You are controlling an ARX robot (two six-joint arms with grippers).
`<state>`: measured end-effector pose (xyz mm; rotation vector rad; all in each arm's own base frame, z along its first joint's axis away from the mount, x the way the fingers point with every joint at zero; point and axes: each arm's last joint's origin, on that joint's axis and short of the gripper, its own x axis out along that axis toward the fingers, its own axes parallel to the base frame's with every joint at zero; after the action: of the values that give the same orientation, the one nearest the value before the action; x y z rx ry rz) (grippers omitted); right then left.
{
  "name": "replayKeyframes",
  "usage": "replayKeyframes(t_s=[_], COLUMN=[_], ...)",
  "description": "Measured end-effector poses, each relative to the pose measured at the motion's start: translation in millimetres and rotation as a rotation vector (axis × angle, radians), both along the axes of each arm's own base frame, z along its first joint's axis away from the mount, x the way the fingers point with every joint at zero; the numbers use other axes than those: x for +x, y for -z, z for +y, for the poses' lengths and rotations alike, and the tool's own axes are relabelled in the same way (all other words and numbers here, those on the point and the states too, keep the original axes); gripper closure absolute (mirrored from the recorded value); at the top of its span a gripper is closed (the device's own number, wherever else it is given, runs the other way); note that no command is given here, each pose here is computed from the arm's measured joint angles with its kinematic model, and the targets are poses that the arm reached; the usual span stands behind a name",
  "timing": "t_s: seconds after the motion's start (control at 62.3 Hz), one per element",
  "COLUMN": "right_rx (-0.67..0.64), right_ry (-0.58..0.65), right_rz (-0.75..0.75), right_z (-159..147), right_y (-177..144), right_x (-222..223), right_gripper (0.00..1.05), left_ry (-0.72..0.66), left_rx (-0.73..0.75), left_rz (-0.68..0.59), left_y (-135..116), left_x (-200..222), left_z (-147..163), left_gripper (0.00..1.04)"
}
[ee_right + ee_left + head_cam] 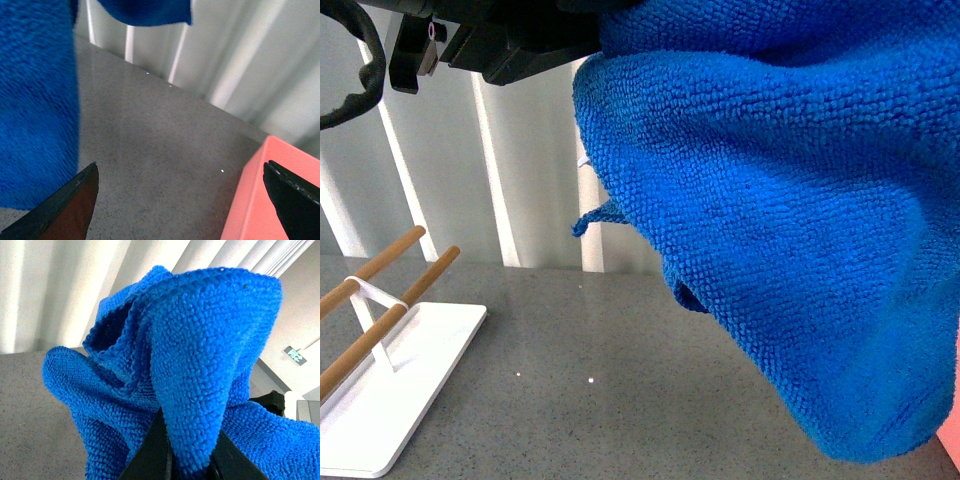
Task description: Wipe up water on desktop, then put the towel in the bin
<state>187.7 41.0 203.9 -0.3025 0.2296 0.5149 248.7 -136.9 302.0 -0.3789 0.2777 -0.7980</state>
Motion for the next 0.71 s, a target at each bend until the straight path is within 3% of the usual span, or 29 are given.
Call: replayKeyframes(t_s=[0.16,0.706], right_rx=[-0.008,-0.017], right_ry=[-0.155,-0.331], right_rz=[-0.034,-0.132], right_z=[27.6,74.9], right_y=[-12.6,-43.4], right_x=[12.1,49.8], right_gripper=[0.07,0.07], left_ry=[0.0,-0.002], left_rx=[0.0,0.0], left_rz=[0.0,0.0], left_y=[0.1,0.0], left_x=[0.1,0.0], left_z=[0.0,0.0], left_gripper=[0.99,0.99])
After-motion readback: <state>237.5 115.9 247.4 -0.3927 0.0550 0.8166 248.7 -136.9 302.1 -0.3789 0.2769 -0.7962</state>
